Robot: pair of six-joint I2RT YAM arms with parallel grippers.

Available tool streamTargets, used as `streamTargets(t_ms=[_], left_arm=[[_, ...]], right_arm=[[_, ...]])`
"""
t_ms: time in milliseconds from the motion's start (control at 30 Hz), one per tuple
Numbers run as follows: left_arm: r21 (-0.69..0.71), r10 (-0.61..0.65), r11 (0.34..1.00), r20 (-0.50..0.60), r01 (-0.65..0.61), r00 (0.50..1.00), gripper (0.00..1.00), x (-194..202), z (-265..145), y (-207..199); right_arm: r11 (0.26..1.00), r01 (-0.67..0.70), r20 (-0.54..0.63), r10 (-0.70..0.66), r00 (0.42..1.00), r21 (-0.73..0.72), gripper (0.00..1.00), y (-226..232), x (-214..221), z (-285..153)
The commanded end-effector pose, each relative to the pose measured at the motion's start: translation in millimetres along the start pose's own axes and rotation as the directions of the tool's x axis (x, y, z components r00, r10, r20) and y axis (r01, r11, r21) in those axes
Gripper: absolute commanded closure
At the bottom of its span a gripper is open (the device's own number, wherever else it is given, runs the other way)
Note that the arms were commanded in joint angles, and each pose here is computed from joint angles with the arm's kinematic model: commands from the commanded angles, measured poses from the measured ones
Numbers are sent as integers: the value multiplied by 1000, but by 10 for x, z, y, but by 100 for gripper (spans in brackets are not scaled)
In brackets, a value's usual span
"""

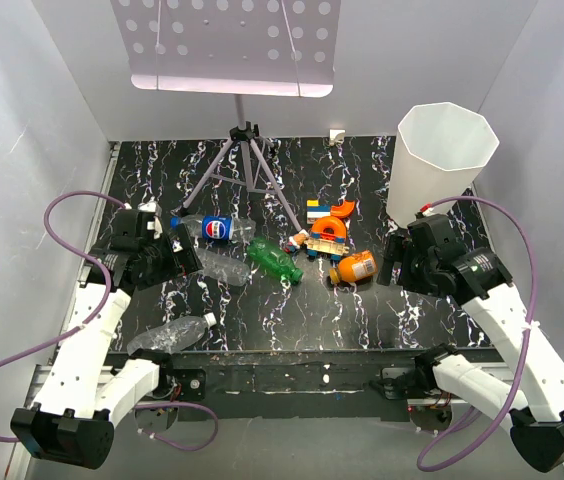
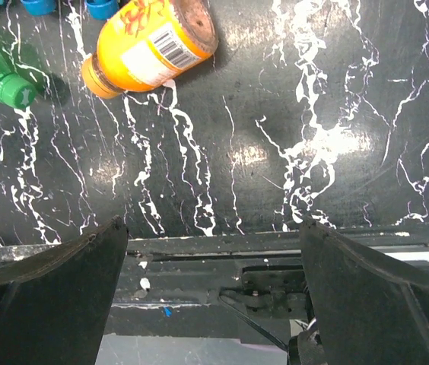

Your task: Put the plastic bottles in the bin

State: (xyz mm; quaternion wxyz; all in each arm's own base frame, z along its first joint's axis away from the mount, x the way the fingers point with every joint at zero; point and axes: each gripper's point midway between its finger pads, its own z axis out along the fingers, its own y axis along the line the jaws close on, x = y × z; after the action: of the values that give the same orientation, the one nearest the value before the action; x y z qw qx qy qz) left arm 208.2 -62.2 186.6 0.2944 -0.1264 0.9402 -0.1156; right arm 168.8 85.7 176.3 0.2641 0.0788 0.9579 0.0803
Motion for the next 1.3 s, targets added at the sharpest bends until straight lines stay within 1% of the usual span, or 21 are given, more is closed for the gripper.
streamTargets(t_ms=[0, 133, 300, 367, 433, 533, 567, 600, 700, 767, 967, 1033, 1133, 1167, 1267], left_arm=[[-8, 3, 1000, 5, -3, 1000, 1, -16, -13, 6], [0, 7, 1000, 1, -7, 1000, 1, -55, -11, -29], [4, 18, 1000, -10, -18, 1000, 1, -105, 2, -64], [3, 16, 1000, -11, -16, 1000, 1, -103, 9, -63], [9, 11, 1000, -14, -11, 1000, 1, -92, 18, -71], [17, 6, 1000, -7, -6, 1000, 1, -94, 9, -84], [18, 6, 1000, -8, -6, 1000, 1, -85, 8, -83], [18, 7, 1000, -5, -7, 1000, 1, -89, -1, -81], [13, 14, 1000, 10, -14, 1000, 1, -102, -33, -65], [12, 18, 1000, 9, -18, 1000, 1, -86, -30, -56], [26, 25, 999, -15, -25, 1000, 1, -26, 19, -67], [31, 24, 999, -12, -24, 1000, 0, -26, 23, -72], [42, 28, 999, -8, -27, 1000, 1, -38, 21, -92], [44, 29, 999, -7, -29, 1000, 1, -41, 17, -96], [47, 34, 998, -4, -34, 999, 1, -56, 11, -104]], right_arm=[[1000, -15, 54, 16, 998, -19, 0, 40, -77, 44], [998, -30, 62, 33, 998, -49, 0, 88, -74, 72], [977, -66, 132, 94, 987, -202, 0, 320, -134, 158], [967, -91, 125, 123, 984, -238, 0, 399, -133, 229], [954, -133, 88, 162, 983, -268, 0, 488, -98, 329], [892, -185, 47, 223, 974, -413, 0, 770, -95, 445], [881, -213, 35, 251, 967, -421, 0, 786, -92, 500], [874, -240, 16, 272, 962, -422, 4, 796, -76, 565], [858, -319, -44, 330, 943, -403, 4, 792, -30, 739], [846, -354, -53, 364, 930, -399, 4, 788, -25, 824], [850, -416, -29, 430, 902, -324, 4, 675, -106, 1040], [852, -435, -12, 451, 892, -290, 4, 612, -143, 1110], [842, -470, -20, 483, 876, -266, 4, 561, -156, 1205], [843, -484, 1, 499, 867, -236, 4, 496, -189, 1254], [836, -507, 12, 520, 854, -209, 4, 450, -220, 1360]])
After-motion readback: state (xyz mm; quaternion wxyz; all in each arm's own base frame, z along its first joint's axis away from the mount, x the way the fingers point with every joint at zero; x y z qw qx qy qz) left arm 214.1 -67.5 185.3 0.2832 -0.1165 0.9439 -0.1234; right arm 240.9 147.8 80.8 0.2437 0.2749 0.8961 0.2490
